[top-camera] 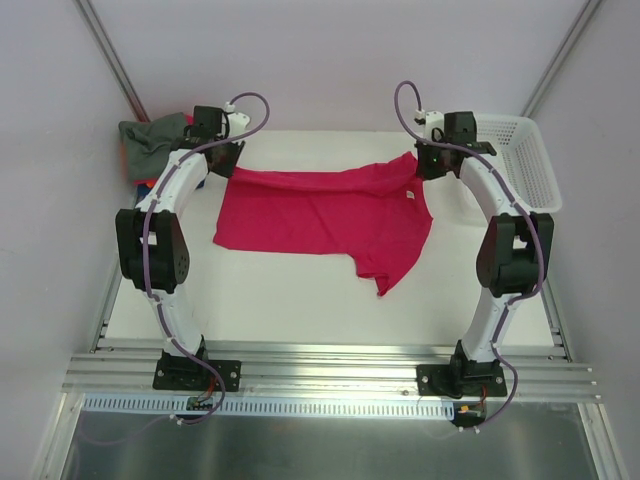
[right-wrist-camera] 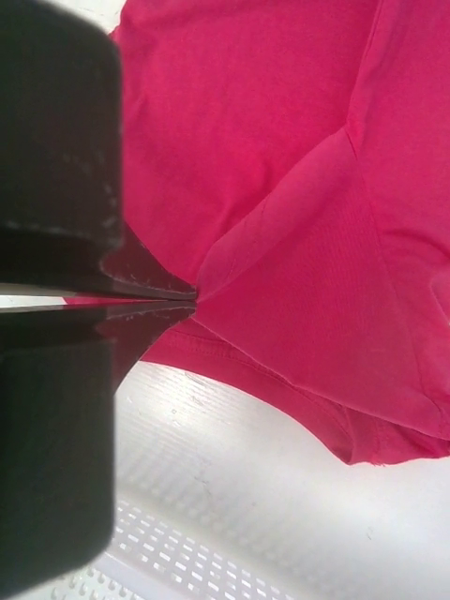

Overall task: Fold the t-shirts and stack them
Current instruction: Flatten out the tshirt

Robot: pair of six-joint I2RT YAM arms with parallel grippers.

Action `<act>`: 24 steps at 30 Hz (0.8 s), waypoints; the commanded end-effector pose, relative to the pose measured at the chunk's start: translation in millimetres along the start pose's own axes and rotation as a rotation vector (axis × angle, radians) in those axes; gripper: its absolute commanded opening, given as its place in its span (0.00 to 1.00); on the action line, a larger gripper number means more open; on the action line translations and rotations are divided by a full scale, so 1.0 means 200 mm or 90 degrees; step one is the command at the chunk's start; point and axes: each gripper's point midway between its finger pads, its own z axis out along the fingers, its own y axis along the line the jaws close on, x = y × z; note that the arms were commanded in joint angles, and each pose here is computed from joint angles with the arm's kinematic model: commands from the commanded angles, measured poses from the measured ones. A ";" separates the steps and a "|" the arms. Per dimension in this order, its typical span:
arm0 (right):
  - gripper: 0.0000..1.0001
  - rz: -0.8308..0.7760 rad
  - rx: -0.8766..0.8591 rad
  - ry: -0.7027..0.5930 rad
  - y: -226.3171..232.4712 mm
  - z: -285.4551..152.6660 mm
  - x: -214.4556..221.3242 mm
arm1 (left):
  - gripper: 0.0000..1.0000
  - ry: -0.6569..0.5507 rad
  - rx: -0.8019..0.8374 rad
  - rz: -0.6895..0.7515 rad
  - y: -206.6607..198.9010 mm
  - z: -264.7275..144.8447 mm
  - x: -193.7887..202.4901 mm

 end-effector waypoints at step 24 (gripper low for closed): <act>0.60 0.039 -0.087 -0.056 0.24 0.00 -0.26 | 0.82 0.073 0.156 -0.184 -0.15 0.08 -0.02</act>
